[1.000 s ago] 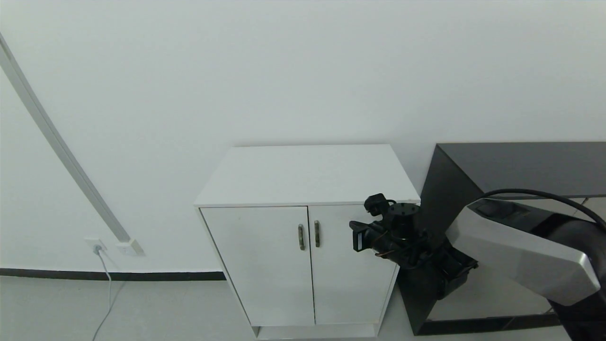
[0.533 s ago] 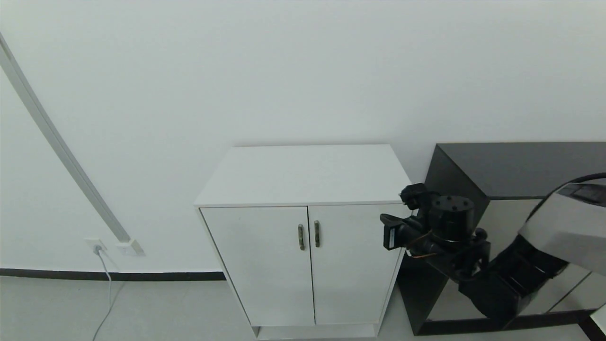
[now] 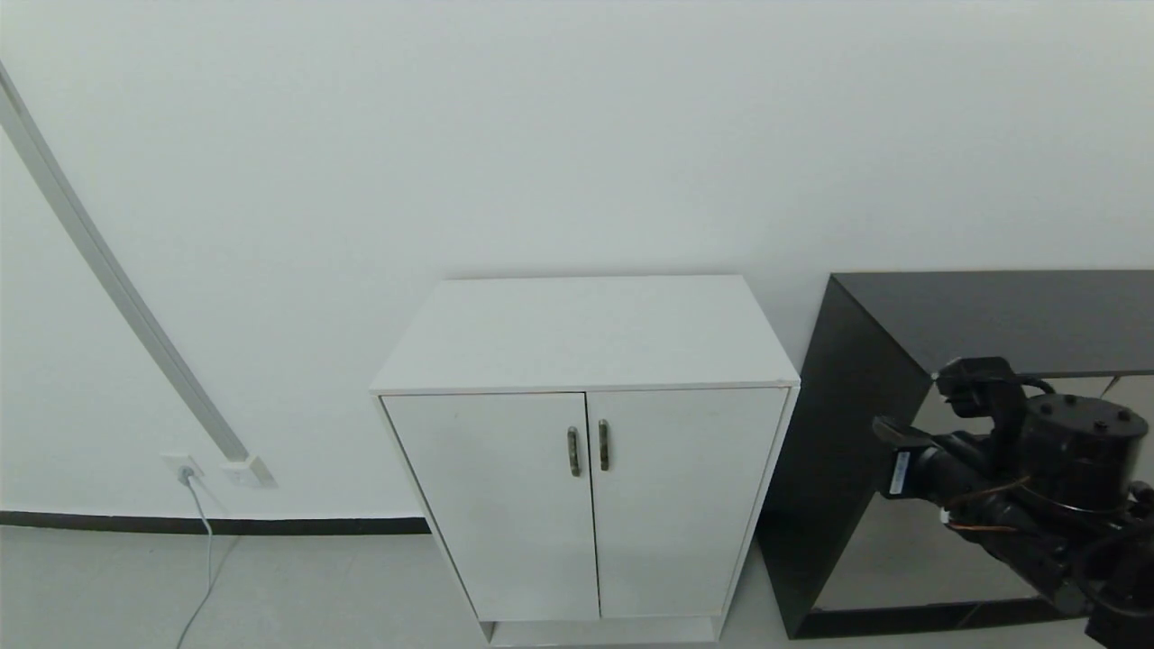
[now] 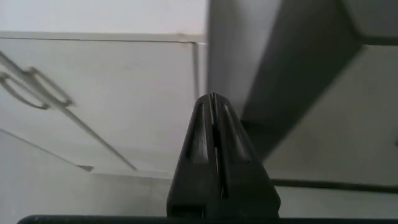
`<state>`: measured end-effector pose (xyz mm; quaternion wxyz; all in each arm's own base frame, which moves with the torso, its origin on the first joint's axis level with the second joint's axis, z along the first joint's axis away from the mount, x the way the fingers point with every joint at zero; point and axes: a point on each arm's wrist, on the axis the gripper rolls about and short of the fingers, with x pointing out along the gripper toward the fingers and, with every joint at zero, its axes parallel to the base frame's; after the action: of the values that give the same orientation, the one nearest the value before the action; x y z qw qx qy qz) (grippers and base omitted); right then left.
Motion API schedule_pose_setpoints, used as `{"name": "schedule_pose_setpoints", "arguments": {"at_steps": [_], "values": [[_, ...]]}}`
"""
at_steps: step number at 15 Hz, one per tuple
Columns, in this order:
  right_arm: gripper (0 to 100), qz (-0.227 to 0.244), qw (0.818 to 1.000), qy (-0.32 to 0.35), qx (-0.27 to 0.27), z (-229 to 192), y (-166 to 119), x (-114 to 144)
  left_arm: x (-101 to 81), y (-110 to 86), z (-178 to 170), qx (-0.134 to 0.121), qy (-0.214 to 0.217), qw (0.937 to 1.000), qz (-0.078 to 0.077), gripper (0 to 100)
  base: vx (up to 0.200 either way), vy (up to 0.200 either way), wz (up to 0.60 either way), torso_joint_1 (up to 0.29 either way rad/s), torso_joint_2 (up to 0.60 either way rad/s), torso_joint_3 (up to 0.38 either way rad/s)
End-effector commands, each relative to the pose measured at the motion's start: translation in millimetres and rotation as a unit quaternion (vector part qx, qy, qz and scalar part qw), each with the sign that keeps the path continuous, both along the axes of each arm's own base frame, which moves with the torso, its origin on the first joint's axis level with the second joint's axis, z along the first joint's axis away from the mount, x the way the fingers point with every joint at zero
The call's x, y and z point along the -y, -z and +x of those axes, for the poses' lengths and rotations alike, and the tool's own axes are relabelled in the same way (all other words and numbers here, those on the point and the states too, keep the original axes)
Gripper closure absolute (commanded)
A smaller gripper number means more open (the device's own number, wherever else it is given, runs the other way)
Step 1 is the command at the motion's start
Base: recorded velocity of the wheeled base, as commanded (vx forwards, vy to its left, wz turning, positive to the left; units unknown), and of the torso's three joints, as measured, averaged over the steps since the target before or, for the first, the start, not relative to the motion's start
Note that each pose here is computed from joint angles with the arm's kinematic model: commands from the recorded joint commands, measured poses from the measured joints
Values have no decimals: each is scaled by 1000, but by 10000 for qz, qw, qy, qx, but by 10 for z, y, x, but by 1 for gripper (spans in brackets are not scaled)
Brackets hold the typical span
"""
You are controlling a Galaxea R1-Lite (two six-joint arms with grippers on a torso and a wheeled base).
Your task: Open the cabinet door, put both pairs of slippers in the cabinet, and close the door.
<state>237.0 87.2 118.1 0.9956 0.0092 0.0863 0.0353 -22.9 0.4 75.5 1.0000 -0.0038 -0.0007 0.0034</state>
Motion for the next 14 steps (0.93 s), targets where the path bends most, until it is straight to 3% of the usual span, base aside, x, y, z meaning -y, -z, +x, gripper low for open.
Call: {"name": "schedule_pose_setpoints", "arguments": {"at_steps": [1,10,14], "values": [[100,-153,9990,404,123,-264,-88,265,0,0,1,-6,-4,10000,-8,100,0,0,0,0,0,0],[100,-393,9949,925,19,-1001,-55,673,0,0,1,-6,-4,10000,-8,100,0,0,0,0,0,0],[100,-394,9970,632,-223,-1454,-54,753,0,0,1,-6,-4,10000,-8,100,0,0,0,0,0,0]]}}
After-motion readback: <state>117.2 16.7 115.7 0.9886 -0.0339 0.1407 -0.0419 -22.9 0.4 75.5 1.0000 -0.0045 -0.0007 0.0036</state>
